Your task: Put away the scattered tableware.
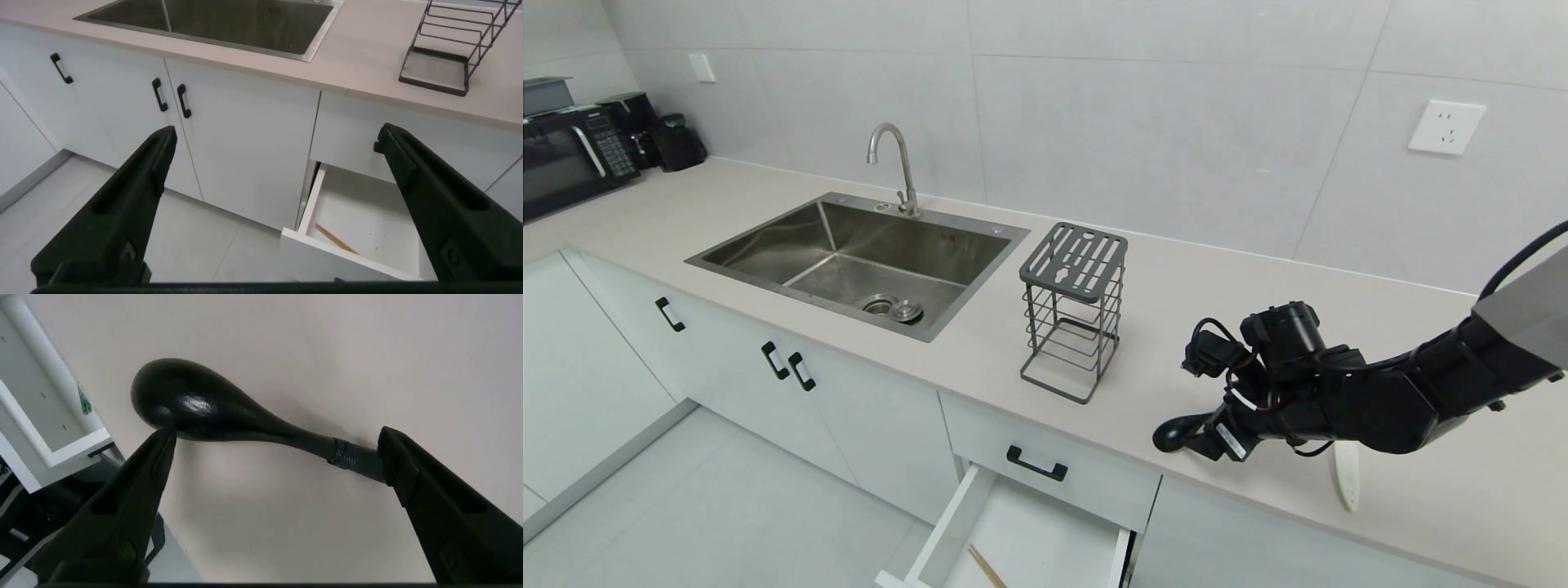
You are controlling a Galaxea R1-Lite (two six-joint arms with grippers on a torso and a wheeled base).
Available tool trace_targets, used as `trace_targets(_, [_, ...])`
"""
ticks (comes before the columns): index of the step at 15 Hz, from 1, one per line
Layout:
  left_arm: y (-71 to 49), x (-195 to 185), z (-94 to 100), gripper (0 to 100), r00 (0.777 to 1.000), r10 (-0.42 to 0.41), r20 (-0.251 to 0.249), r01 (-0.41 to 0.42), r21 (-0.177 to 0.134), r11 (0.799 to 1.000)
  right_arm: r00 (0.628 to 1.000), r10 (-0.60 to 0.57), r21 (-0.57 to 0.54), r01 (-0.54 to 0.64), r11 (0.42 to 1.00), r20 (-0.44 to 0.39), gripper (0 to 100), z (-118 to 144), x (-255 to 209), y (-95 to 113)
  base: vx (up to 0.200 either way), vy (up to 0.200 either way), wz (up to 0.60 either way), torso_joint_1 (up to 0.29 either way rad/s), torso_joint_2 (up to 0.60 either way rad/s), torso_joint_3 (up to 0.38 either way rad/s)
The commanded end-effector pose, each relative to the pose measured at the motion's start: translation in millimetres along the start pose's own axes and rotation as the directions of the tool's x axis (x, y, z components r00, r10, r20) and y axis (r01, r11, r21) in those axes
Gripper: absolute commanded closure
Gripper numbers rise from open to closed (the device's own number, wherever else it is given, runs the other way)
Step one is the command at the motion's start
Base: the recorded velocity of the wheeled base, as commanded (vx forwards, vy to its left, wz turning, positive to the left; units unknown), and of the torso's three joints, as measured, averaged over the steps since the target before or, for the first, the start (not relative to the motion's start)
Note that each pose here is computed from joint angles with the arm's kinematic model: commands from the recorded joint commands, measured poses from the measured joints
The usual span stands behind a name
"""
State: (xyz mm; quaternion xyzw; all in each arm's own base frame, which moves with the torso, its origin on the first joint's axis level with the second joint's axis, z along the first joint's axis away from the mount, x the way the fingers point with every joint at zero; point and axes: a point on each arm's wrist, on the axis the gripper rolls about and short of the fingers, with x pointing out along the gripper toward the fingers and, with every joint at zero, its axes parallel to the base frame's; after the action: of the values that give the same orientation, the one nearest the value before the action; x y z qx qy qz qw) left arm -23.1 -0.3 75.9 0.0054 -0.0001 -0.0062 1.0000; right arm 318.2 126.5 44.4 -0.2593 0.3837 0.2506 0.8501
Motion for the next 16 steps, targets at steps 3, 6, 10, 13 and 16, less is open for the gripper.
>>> trace_targets(3, [0.0, 0, 0.0, 0, 1.0, 0.002, -0.002, -0.002, 0.0, 1.0, 1.0, 0.004, 0.005, -0.004, 1.0, -0.024, 0, -3, 12, 0, 0.0, 0.0, 0.0, 0.0, 0.0, 0.0])
trace_targets(6, [0.0, 0, 0.0, 0, 1.0, 0.002, -0.002, -0.002, 0.0, 1.0, 0.999, -0.001, 0.005, 0.001, 1.0, -0.033, 0, -3, 16, 0, 0.0, 0.0, 0.0, 0.0, 0.0, 0.0])
trace_targets(10, [0.0, 0, 0.0, 0, 1.0, 0.0, -0.002, 0.0, 0.0, 1.0, 1.0, 0.003, 0.011, -0.003, 1.0, -0.006, 0, 7, 24, -2, 0.0, 0.0, 0.0, 0.0, 0.0, 0.0])
trace_targets(13, [0.0, 0, 0.0, 0, 1.0, -0.001, -0.002, 0.001, 0.0, 1.0, 1.0, 0.022, 0.029, -0.023, 0.999, 0.014, 0, 12, 29, -1, 0.0, 0.0, 0.0, 0.0, 0.0, 0.0])
trace_targets(16, [0.0, 0, 0.0, 0, 1.0, 0.0, -0.002, 0.0, 0.0, 1.0, 0.999, 0.029, 0.059, -0.031, 0.998, 0.035, 0, 21, 37, 1, 0.0, 0.0, 0.0, 0.0, 0.0, 0.0])
